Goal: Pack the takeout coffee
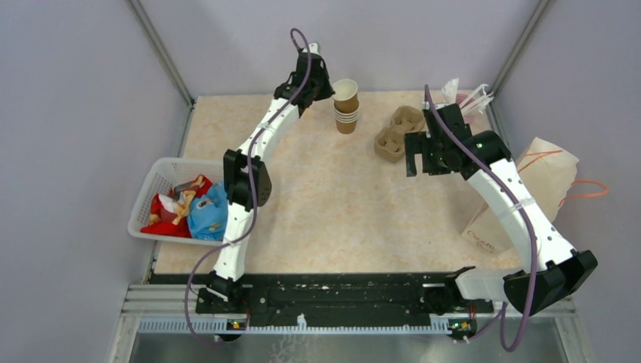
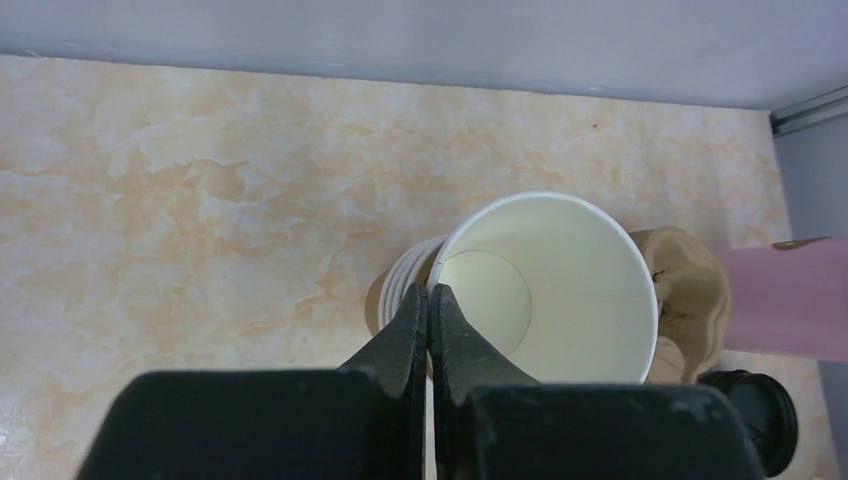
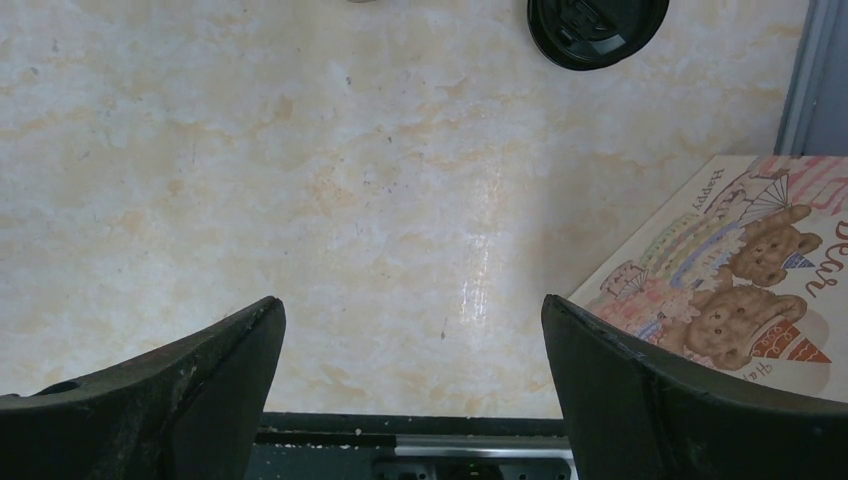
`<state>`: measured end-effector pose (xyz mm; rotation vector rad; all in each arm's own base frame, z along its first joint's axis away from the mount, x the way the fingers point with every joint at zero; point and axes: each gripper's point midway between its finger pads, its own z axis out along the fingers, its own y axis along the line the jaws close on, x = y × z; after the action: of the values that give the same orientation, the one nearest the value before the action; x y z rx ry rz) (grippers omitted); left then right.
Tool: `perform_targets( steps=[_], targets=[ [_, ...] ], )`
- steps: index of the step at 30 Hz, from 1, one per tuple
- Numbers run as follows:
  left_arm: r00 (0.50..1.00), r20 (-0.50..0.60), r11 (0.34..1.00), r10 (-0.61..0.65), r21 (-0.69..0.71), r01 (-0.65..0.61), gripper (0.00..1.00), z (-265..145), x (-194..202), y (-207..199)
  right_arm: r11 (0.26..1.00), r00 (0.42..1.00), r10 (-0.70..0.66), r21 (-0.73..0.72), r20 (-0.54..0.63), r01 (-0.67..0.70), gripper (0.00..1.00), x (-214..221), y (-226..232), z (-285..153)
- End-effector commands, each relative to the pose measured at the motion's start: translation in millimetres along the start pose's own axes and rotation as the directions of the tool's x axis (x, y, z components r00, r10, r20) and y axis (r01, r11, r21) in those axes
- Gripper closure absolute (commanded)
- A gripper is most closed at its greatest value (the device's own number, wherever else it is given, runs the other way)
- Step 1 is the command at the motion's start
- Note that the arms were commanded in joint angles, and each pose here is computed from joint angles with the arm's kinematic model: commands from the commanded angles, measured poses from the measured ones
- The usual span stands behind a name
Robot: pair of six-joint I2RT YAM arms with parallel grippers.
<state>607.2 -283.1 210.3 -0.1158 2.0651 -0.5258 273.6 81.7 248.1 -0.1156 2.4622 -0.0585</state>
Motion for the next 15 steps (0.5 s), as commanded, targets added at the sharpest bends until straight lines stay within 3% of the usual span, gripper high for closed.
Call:
perform_targets(
  steps=[1,10,15],
  targets=[
    [0.987,0.152,0.992,-0.057,0.123,0.039,1.0,-50,-71,-45,0.999,0.997,0.036,-0.002,0.065,-0.036,0.01,-10,-4,-9],
    [0.966,0.258,0.989,-0.016,0.149,-0.023,1.0,-122,-128,-61,0.998,0.998,0.051,0.021,0.034,-0.051,0.01,-3,-8,-12],
    [0.986,0.141,0.974,0.086,0.196,-0.113,1.0,-166,-95,-61,0.999,0.999,0.043,-0.01,-0.009,-0.043,0.01,8,-2,-8]
  ],
)
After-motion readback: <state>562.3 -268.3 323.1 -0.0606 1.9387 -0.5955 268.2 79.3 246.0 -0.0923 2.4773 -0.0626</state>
